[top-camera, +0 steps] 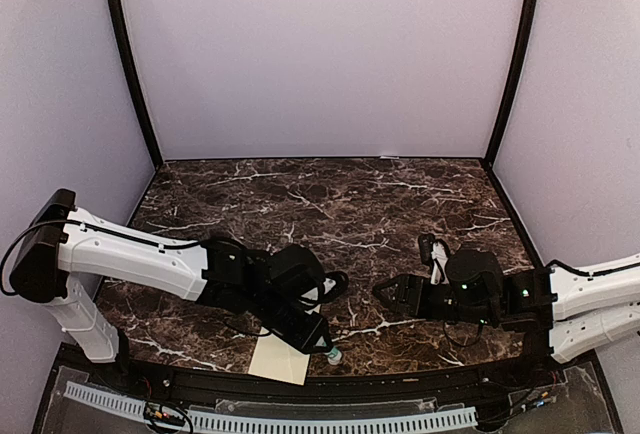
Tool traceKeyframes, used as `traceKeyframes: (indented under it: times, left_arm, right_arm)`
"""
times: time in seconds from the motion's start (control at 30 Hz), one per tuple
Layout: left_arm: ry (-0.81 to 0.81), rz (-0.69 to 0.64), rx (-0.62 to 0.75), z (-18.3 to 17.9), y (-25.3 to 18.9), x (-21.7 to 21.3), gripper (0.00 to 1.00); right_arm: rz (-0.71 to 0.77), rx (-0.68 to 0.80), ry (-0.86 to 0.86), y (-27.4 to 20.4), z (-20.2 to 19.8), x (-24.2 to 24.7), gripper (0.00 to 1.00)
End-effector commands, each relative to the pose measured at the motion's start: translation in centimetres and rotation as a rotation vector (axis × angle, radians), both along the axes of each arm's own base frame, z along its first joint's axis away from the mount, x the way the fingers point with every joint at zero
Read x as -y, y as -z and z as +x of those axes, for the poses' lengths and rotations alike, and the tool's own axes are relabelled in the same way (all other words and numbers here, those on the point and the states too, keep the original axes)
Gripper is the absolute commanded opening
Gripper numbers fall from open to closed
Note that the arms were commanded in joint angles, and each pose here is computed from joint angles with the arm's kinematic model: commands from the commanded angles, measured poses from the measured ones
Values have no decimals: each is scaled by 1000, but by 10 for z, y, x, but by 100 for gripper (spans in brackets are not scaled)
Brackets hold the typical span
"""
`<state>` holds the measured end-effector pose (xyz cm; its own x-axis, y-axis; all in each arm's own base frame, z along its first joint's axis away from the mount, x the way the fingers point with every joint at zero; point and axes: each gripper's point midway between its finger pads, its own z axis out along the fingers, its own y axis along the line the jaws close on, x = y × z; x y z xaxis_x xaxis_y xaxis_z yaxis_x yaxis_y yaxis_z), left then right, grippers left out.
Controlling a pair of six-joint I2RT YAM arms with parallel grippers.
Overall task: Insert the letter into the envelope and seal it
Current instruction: Close the solid glue cap on the solid glue.
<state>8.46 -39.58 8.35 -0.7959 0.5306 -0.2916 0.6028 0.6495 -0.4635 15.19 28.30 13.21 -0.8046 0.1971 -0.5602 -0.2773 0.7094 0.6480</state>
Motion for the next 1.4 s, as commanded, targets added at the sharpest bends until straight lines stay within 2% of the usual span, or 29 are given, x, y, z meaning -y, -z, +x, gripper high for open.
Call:
traceKeyframes:
  times: [0.0,0.9,1.37]
  left_arm:
    - [17,7,28,2,-6,3,1]
    - [49,77,37,2,2,-3,0]
    - [85,165,49,1,10,-14,0]
  right_arm:
    - [23,5,4,-2,2,0,86]
    - [19,-3,6,3,1,2,86]
    - [17,-5,6,4,1,2,86]
